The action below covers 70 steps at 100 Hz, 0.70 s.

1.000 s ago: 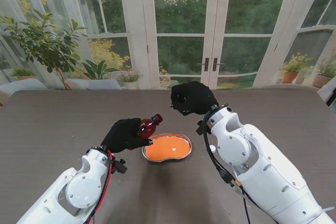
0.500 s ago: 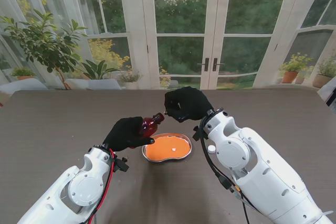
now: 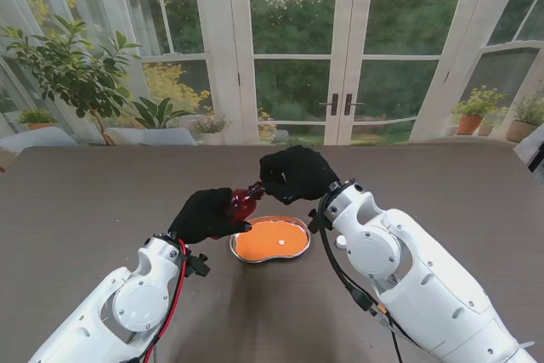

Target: Collect the cotton balls from the tray into a sample bottle

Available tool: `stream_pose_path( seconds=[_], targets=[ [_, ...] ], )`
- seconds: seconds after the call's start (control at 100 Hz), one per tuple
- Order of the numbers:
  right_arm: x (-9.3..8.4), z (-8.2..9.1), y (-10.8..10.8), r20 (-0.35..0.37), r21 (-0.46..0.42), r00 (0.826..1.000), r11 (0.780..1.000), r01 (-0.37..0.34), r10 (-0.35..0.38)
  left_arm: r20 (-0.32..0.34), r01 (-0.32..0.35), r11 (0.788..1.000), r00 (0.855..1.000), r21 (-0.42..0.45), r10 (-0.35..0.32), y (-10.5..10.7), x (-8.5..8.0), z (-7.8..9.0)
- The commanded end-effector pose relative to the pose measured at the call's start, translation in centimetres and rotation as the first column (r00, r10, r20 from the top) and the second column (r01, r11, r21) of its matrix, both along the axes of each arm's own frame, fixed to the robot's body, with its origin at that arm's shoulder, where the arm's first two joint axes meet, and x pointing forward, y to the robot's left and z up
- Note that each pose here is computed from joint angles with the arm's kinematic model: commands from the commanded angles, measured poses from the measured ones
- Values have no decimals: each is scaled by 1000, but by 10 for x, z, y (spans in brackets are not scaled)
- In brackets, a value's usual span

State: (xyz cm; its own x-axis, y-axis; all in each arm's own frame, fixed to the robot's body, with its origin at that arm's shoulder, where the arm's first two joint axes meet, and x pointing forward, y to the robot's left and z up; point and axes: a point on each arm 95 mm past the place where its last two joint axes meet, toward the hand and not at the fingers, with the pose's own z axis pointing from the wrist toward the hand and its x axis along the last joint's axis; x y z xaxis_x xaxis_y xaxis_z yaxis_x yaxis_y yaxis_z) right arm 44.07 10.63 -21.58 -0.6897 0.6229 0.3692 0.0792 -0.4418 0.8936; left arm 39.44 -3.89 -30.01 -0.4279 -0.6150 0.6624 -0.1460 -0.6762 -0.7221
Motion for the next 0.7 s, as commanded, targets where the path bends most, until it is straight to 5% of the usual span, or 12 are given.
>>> stream_pose_path(
  seconds=[0.0, 0.69],
  targets=[
    [-2, -2, 4, -14, -5, 1000, 1000, -18, 18, -8, 15, 1000, 1000, -6, -15, -4, 0, 0],
    [-3, 4, 3, -1, -17, 999, 999, -41, 41, 5, 33, 998, 999, -46, -32, -24, 14, 3]
  ],
)
